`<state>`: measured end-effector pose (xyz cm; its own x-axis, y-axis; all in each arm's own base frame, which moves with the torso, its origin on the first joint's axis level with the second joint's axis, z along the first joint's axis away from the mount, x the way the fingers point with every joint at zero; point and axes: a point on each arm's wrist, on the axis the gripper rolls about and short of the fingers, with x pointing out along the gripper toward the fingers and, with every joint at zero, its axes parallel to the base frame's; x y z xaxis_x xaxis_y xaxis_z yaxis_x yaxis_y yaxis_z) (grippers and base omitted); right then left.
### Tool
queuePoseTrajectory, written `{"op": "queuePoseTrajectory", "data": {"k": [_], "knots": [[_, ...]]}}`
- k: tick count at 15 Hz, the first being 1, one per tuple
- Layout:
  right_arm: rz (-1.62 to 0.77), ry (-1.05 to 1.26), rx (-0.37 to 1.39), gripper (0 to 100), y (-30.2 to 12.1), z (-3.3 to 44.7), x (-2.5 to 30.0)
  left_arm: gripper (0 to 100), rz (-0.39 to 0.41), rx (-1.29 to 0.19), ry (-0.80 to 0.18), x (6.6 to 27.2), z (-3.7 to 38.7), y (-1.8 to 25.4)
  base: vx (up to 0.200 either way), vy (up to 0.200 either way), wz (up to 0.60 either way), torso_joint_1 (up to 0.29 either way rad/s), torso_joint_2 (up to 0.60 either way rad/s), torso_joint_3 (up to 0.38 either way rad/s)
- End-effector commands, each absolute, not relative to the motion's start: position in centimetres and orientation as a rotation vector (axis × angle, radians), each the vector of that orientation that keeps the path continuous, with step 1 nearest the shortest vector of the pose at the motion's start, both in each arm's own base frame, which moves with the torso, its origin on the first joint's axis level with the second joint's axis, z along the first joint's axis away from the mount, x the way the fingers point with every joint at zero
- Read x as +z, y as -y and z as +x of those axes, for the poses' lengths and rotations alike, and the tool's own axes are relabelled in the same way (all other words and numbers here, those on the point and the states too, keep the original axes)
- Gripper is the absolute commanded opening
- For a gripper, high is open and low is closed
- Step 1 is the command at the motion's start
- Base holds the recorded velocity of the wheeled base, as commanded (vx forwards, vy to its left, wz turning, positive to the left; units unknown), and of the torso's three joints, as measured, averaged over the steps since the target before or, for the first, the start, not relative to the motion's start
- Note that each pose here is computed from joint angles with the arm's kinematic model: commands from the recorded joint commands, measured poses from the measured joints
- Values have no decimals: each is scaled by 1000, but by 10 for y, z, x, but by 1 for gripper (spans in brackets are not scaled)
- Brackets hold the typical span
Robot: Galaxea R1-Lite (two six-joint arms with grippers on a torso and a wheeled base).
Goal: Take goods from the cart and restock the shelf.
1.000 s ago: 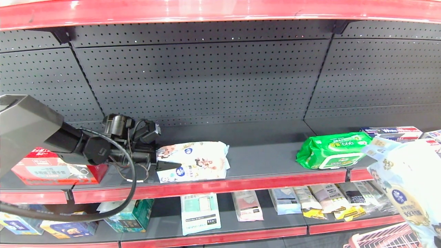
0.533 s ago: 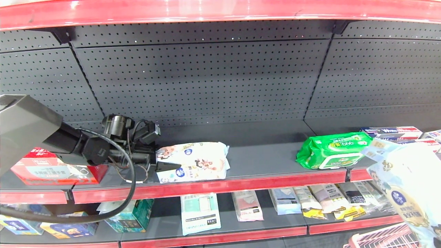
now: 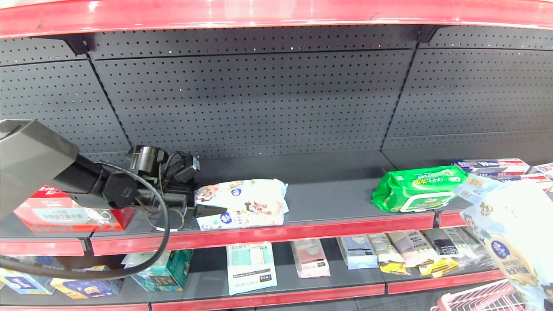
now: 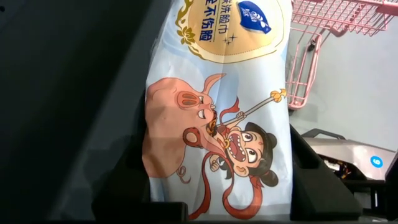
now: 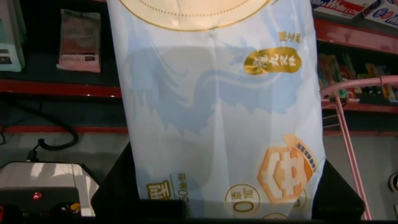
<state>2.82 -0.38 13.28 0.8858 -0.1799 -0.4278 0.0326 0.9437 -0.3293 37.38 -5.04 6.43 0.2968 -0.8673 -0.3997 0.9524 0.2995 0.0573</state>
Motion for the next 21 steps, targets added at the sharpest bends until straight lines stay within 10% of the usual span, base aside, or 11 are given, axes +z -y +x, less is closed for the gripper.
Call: {"op": "queuePoseTrajectory", "data": {"k": [1,21], "knots": [[-322,-470,-113,0,4,28,133,0,312,-1229,-325,62,375,51,0,0,0,0,0,0],[-330,-477,-112,0,4,27,130,0,308,-1209,-291,63,381,55,0,0,0,0,0,0]]}}
